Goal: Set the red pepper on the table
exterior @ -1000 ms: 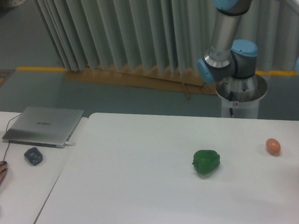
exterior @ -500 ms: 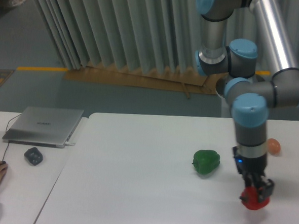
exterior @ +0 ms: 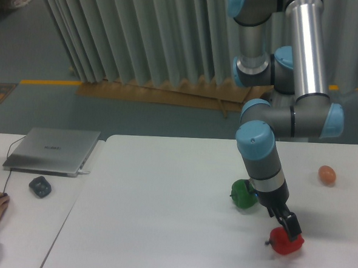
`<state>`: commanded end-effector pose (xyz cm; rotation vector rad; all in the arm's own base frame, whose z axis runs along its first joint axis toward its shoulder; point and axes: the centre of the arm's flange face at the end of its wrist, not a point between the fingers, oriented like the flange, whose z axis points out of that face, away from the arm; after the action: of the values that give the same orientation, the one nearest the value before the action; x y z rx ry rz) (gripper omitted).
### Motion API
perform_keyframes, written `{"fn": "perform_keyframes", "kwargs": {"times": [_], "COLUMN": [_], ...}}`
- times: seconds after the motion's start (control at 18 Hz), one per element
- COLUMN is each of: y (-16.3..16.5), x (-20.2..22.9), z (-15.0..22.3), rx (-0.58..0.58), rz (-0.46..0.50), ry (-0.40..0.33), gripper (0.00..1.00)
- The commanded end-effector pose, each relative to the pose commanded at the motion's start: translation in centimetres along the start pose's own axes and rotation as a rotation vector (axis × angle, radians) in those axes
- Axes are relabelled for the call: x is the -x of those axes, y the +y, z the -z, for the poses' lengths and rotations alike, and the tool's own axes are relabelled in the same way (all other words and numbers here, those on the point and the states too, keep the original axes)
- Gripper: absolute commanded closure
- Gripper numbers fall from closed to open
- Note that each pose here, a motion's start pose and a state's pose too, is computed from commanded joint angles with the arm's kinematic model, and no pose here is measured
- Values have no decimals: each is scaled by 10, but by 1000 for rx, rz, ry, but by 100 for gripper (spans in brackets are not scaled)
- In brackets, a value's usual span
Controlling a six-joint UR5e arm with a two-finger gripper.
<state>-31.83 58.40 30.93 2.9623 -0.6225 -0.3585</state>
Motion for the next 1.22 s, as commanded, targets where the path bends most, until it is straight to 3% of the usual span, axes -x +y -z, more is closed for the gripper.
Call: {"fn": "perform_keyframes", "kwargs": {"times": [0.17,0.33,0.44,0.56,0.67,0.78,1.22], "y": [21,69,119,166,192,213,255], "x": [9,31,50,72,85,95,144], "z": [23,33,52,52,54,48,15], "rx": [-5,-32,-121,-129,-131,-127,-126], "rz": [-65,-55,-165,-222,-291,-372,-417], "ry": [-27,2,43,76,104,118,143], "gripper": [0,0,0,0,0,0,0]}}
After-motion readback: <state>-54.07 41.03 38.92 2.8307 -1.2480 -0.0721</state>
